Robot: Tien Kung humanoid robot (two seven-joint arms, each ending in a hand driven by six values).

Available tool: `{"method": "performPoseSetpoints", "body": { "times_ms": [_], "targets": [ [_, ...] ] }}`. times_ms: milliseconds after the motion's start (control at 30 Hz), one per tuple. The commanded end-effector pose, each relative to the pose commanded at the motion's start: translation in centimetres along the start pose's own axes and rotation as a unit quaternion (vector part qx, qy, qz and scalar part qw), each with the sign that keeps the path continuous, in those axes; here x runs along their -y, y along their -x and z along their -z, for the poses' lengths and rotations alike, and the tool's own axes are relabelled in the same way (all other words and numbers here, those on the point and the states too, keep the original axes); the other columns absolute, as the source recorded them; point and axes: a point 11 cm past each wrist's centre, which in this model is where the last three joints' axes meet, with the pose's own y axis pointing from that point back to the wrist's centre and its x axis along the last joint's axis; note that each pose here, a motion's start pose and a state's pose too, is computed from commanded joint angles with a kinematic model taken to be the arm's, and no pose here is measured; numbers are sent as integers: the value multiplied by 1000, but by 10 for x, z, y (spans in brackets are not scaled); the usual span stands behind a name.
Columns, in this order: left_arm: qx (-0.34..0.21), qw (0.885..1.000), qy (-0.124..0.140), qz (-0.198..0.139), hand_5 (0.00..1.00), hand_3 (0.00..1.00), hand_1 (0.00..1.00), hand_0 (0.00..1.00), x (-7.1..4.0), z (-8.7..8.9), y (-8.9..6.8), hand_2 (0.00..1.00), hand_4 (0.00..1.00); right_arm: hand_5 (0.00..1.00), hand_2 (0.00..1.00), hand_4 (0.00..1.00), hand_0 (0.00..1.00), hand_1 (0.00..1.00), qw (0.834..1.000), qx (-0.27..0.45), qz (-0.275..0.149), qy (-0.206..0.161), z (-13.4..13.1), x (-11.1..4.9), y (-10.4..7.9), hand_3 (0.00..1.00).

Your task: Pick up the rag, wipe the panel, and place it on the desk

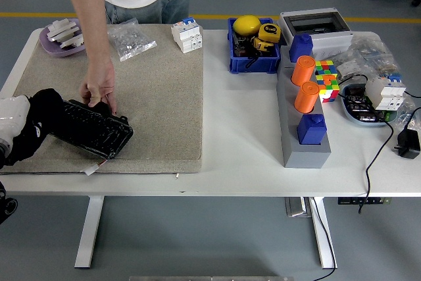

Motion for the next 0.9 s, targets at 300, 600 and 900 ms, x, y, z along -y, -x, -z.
{"method": "performPoseSetpoints", "body": {
  "times_ms": [300,600,900],
  "targets": [
    [4,1000,-5,-11,2,540,210,242,12,6,-7,508,484,776,703,989,814,681,1000,0,1,-3,2,0,1,662],
    [1,1000,5,-8,2,539,210,243,12,0,-5,506,481,776,703,989,815,681,1000,0,3,-4,3,0,3,661],
    [10,999,33,7,2,539,210,242,1,-20,3,505,483,776,703,990,815,680,1000,1,2,-4,3,0,2,660]
  ]
}}
